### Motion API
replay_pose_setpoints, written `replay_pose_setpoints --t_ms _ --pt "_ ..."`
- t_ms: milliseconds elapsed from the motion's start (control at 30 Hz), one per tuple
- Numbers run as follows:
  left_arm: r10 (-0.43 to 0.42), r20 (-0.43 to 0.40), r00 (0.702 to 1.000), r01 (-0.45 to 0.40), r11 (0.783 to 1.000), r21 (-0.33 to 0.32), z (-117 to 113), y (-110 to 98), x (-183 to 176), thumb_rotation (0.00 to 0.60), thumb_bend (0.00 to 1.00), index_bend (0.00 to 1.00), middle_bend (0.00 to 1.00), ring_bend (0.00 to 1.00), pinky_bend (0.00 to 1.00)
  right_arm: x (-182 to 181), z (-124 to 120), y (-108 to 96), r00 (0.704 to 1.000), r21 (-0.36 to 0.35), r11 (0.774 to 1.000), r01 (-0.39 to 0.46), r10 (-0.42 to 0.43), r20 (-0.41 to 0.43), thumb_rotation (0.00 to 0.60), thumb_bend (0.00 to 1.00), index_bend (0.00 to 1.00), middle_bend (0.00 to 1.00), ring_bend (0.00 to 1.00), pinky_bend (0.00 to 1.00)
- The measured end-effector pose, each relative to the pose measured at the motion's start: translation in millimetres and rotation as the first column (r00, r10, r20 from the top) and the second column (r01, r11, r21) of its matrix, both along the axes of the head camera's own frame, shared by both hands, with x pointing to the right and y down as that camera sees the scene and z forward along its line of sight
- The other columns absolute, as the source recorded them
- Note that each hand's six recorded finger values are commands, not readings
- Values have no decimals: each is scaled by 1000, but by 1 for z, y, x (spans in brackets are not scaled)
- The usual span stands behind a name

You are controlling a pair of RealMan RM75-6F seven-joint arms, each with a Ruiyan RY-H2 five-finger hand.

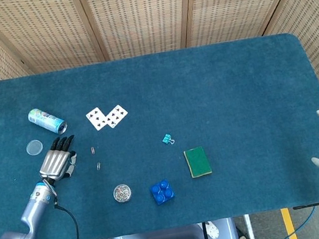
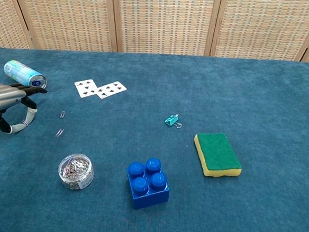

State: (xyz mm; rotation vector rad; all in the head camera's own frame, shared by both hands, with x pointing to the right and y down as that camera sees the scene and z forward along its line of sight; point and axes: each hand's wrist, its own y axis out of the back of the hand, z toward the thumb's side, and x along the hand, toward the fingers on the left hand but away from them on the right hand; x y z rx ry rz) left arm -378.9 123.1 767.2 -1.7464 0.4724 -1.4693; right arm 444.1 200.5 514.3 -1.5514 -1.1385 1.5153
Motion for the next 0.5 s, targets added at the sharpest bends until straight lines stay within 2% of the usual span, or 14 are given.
replay_pose_setpoints --t_ms 500 --pt "0 1 1000 0 1000 4 -1 0 -2 600 419 658 0 0 0 0 -1 1 1000 2 1000 0 0 1 600 0 0 0 0 0"
